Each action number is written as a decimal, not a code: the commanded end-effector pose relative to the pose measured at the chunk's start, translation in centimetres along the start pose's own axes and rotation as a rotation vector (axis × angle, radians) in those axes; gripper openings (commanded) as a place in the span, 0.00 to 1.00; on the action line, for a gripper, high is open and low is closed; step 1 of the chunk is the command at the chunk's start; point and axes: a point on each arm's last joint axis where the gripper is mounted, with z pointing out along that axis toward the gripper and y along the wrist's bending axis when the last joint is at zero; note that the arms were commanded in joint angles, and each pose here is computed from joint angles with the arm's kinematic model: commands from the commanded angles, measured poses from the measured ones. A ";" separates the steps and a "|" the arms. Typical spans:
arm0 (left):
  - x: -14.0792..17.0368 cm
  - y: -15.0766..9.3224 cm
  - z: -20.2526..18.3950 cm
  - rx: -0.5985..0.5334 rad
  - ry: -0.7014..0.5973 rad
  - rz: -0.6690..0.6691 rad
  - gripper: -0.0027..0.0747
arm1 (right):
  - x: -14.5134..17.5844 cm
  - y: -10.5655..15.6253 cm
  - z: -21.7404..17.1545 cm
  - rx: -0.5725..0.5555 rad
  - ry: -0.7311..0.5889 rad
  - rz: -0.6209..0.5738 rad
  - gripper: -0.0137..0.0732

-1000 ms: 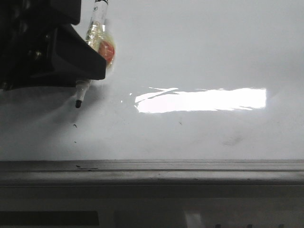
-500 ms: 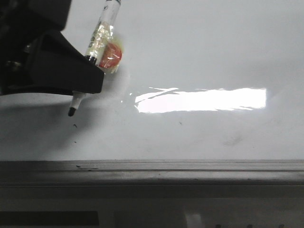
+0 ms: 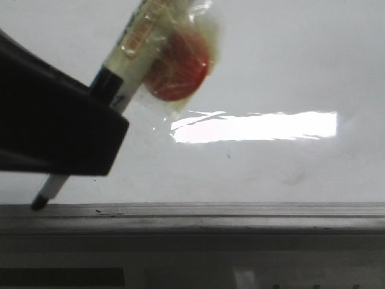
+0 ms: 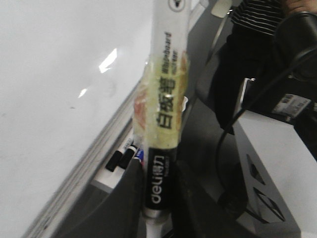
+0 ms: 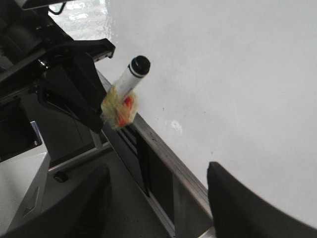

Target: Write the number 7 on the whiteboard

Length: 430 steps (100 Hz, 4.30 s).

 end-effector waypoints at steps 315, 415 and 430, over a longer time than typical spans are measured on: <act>-4.1 -0.8 -8.4 -0.173 -0.543 -0.093 0.49 | -5.0 -2.0 6.6 -0.069 -0.102 -0.280 0.10; -0.6 0.5 -11.2 -0.375 -0.616 -0.239 0.01 | -4.8 -4.1 12.9 0.284 -0.097 -0.425 0.10; -0.6 0.5 -11.2 -0.375 -0.616 -0.239 0.01 | -4.1 -4.4 13.8 0.295 -0.060 -0.355 0.10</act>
